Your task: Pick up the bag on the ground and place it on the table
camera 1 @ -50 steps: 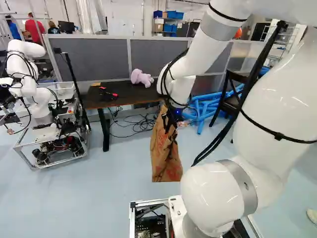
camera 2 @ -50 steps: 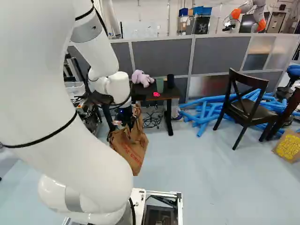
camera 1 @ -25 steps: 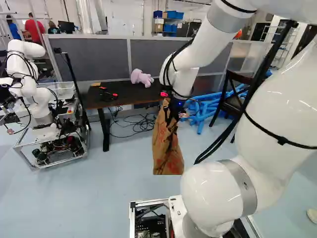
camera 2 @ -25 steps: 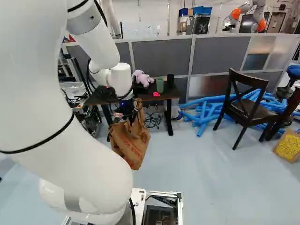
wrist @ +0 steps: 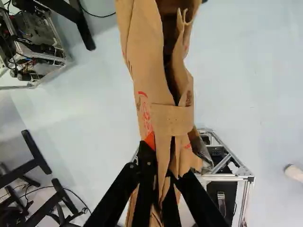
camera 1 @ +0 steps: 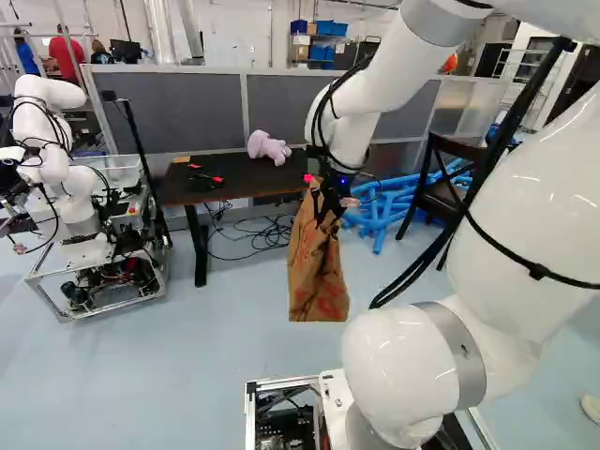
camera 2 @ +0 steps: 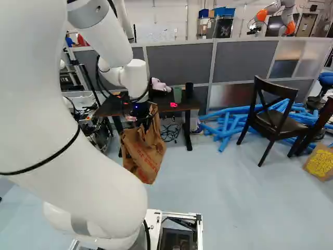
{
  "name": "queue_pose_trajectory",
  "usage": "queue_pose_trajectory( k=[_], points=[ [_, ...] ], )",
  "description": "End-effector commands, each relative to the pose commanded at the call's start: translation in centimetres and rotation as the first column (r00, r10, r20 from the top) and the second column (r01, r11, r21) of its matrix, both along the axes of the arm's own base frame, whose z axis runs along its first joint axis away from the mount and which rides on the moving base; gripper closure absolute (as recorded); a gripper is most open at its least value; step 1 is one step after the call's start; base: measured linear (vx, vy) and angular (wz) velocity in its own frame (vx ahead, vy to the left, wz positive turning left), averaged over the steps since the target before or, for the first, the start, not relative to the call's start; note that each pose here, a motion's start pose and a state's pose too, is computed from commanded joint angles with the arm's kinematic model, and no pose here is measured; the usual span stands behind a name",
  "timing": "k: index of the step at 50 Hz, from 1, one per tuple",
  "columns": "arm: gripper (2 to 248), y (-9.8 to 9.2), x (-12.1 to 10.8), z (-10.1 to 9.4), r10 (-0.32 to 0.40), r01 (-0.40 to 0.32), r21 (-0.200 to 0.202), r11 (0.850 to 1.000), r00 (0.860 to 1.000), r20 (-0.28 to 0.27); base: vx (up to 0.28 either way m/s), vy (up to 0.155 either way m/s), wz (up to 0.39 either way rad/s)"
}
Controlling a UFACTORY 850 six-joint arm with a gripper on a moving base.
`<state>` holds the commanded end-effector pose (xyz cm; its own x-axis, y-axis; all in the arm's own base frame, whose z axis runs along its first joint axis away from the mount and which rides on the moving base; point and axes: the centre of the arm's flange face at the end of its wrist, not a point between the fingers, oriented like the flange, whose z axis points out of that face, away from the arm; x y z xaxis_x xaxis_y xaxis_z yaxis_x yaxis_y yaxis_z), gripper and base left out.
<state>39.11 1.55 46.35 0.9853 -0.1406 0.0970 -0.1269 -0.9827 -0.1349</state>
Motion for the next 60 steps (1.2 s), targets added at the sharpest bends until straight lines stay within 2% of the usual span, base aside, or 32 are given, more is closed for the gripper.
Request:
queue_pose_trajectory(
  k=[47,60],
  points=[
    [229,-0.1,2.9,7.1,0.026,-0.025,0.022,0.999,0.999,-0.035,0.0,0.0,0.0],
    [229,0.5,3.6,9.1,0.043,-0.042,0.024,0.999,0.999,-0.012,0.0,0.0,0.0]
  ],
)
